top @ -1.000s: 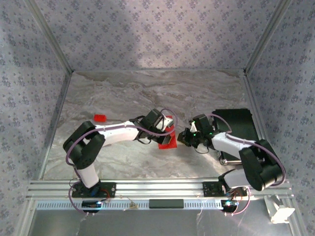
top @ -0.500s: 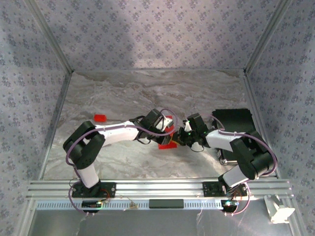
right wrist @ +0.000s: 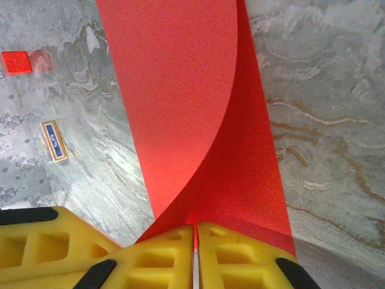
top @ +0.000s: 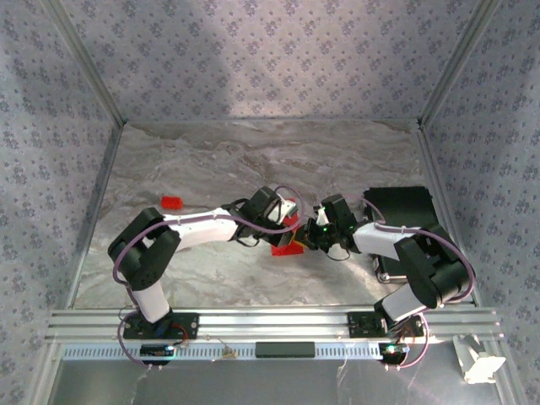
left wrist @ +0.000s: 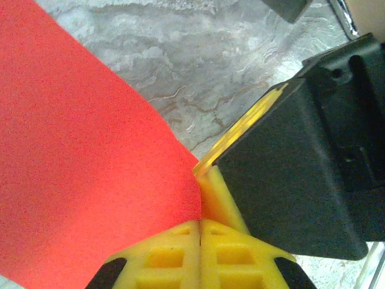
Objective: Fold a paper plane with a square sheet of paper (pick it up from the middle)
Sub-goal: Fold the triangle a second time at the center of the table.
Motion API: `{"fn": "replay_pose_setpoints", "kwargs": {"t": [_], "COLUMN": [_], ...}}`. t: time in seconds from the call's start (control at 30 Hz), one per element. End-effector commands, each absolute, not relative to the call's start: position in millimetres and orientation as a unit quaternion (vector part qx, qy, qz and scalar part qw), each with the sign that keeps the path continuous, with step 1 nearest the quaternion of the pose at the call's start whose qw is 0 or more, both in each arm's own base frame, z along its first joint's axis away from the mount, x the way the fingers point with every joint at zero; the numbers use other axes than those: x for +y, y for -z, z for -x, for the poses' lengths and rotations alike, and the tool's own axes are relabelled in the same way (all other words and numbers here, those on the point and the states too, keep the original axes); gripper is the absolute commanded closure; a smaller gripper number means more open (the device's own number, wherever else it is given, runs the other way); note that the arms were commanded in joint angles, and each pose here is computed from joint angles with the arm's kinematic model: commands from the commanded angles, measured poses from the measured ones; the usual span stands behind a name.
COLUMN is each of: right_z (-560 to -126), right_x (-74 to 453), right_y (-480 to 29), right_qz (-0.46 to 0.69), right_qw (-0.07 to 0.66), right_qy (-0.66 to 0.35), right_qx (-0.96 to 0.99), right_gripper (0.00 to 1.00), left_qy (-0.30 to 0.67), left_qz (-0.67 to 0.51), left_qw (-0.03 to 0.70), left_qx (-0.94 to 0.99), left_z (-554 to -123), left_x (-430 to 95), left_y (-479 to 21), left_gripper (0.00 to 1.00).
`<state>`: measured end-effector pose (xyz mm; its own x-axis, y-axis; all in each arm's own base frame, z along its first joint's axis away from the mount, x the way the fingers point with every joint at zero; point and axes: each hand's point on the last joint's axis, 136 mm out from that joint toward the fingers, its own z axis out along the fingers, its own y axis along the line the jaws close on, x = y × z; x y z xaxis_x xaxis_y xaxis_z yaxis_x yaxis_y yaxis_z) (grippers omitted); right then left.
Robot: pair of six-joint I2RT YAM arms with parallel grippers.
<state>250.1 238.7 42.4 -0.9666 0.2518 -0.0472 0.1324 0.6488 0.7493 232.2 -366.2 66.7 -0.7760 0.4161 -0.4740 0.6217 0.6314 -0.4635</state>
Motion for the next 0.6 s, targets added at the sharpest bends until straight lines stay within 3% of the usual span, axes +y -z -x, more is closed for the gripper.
{"fn": "replay_pose_setpoints", "kwargs": {"t": [0.0,0.57], "right_z": [-251.9,-236.5], "right_x": [238.1,205.4], "right_y": [-41.2,-1.3], "right_qz": [-0.114,-0.116], "right_qw": [0.070,0.058], "right_qy": [-0.405,-0.266], "right_qx": [0.904,0.955], "right_gripper": [0.89,0.91], "left_qy": [0.314,0.320], "left_qz": [-0.291,-0.282], "left_qw": [0.172,0.160], "left_qx": [0.887,0.890], "left_z": [-236.2,-238.7], "left_x": [-364.3,-359.4], "left_y": [-68.2,-64.0], "left_gripper": [1.00,1.00]}}
